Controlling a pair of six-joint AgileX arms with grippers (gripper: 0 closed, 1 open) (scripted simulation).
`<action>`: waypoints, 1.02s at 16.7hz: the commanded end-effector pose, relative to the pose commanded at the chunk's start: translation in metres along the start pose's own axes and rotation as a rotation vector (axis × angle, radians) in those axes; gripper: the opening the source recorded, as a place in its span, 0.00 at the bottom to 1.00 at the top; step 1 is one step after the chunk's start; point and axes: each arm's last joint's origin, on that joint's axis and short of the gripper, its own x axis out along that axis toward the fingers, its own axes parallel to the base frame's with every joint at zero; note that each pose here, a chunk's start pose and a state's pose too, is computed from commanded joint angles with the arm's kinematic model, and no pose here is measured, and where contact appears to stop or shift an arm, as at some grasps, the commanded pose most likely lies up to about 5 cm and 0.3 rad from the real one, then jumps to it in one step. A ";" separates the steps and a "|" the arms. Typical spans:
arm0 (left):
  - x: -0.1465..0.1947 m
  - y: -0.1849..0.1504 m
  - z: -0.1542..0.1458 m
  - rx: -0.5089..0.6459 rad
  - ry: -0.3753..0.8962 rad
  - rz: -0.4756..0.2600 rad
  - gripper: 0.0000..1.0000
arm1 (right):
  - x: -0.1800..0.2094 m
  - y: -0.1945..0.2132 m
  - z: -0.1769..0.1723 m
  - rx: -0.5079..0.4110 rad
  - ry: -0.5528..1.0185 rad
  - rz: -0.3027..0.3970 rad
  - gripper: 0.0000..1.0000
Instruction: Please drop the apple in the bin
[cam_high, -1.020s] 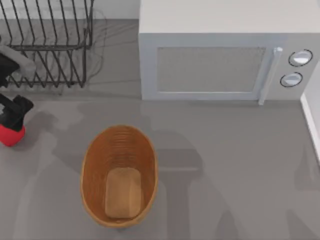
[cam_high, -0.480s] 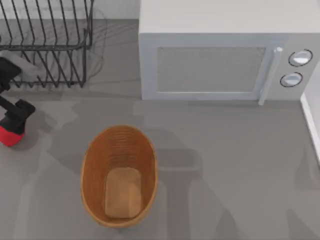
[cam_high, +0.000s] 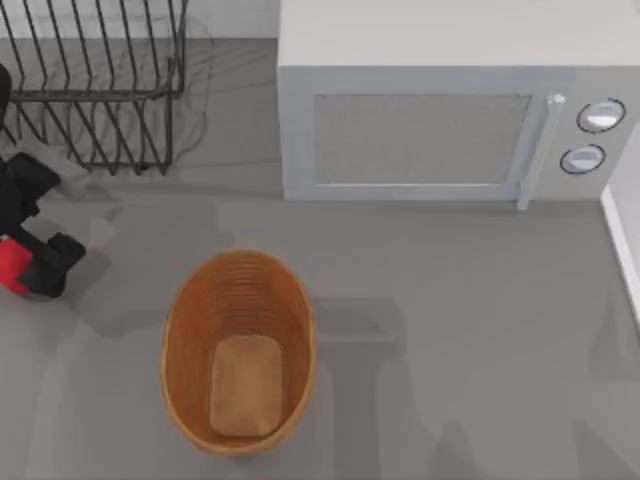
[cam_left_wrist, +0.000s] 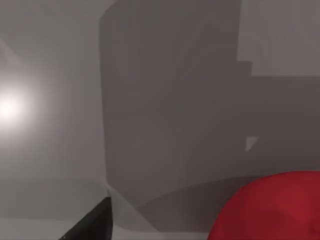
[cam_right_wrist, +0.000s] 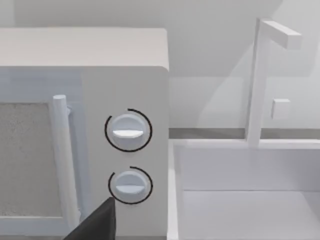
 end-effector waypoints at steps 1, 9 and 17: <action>0.000 0.000 0.000 0.000 0.000 0.000 1.00 | 0.000 0.000 0.000 0.000 0.000 0.000 1.00; 0.000 0.000 0.000 0.000 0.000 0.000 0.47 | 0.000 0.000 0.000 0.000 0.000 0.000 1.00; 0.000 0.000 0.000 0.000 0.000 0.000 0.00 | 0.000 0.000 0.000 0.000 0.000 0.000 1.00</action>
